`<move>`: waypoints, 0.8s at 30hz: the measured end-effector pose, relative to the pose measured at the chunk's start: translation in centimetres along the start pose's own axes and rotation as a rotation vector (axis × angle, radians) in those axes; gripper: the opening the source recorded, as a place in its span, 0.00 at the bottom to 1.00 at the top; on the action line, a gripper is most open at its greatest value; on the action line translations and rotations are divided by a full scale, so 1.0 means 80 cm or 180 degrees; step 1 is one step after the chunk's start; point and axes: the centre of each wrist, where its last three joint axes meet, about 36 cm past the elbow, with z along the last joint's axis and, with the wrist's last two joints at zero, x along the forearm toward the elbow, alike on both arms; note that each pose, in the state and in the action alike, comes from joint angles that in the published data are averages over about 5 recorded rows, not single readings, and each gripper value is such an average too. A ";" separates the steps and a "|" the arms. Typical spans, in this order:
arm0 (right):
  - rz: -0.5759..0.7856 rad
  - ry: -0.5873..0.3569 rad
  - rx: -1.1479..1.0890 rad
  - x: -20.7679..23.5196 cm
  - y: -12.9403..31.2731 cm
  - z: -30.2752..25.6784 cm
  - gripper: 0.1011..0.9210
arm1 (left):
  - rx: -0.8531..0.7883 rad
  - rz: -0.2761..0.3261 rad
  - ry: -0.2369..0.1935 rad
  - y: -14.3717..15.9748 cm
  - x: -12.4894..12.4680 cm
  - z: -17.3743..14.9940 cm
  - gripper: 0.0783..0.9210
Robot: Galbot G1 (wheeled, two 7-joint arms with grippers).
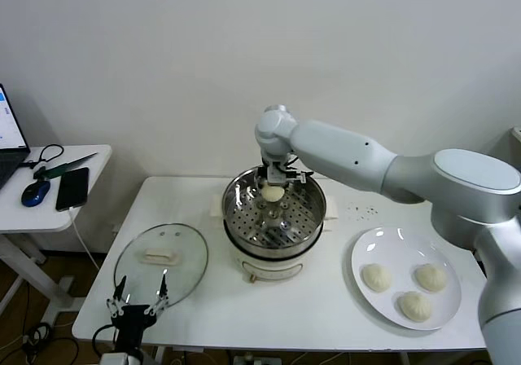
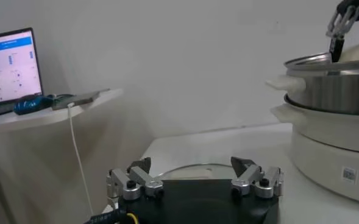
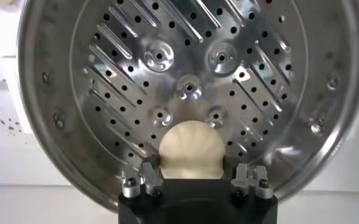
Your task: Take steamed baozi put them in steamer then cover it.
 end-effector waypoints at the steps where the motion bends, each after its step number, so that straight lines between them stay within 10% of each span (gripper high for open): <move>1: -0.0011 -0.0008 -0.0004 -0.003 0.001 -0.001 0.70 | 0.0000 -0.0001 0.0001 0.000 0.000 0.000 0.88; 24: 0.0038 0.0019 -0.0014 0.017 0.020 -0.001 0.88 | -0.0004 -0.0010 0.0017 -0.001 0.005 0.001 0.88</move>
